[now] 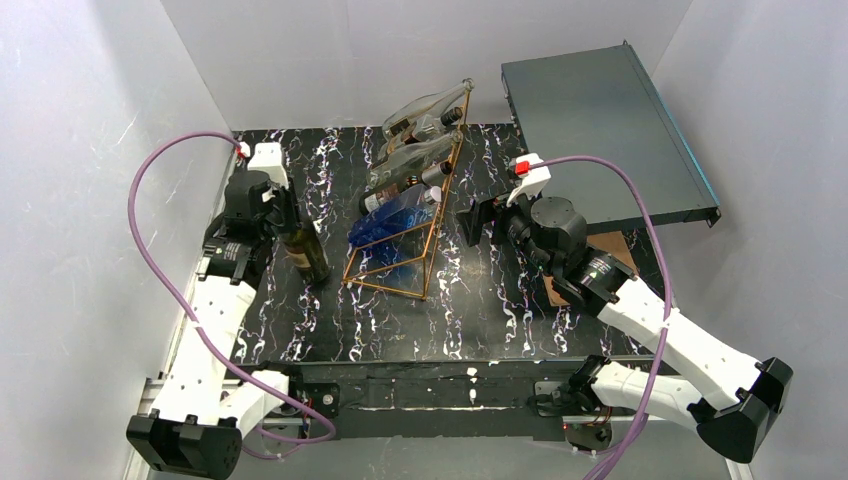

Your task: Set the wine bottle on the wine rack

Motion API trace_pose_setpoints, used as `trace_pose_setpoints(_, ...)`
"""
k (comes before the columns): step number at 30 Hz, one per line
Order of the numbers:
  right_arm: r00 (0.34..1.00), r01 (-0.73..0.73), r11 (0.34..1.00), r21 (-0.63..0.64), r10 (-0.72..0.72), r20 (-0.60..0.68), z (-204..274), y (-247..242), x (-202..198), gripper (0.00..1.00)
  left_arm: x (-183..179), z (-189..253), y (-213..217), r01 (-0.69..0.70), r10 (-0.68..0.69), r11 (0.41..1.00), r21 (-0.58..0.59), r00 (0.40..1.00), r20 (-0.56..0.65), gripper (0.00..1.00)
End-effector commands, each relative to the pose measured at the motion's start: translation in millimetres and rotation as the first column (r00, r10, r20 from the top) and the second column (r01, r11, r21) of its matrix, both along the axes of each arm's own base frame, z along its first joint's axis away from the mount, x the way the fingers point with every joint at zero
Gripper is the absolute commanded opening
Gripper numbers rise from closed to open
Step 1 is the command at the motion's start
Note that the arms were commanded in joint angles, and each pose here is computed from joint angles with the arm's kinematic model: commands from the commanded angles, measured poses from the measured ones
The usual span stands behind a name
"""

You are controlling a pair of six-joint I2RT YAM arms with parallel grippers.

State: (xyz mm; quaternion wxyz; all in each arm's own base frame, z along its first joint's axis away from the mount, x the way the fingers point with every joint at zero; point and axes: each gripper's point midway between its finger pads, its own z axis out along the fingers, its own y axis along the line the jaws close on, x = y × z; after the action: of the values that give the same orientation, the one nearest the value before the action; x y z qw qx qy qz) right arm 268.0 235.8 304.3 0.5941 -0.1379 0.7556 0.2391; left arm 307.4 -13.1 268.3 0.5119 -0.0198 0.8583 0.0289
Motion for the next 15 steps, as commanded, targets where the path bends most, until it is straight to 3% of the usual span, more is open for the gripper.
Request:
trace_pose_setpoints(1,0.998,0.015,1.0,0.026,-0.017,0.054,22,-5,1,0.98,8,76,-26,0.139,-0.12,0.988,-0.061,0.961,0.25,0.0)
trace_pose_setpoints(7,0.999,0.009,1.0,0.026,-0.01,0.049,21,-2,1,0.98,8,85,-52,0.275,-0.248,0.959,-0.071,0.932,0.263,0.0)
trace_pose_setpoints(15,0.999,0.003,1.0,0.029,-0.004,0.039,16,0,1,0.98,6,74,-71,0.347,-0.321,0.935,-0.067,0.913,0.253,0.0)
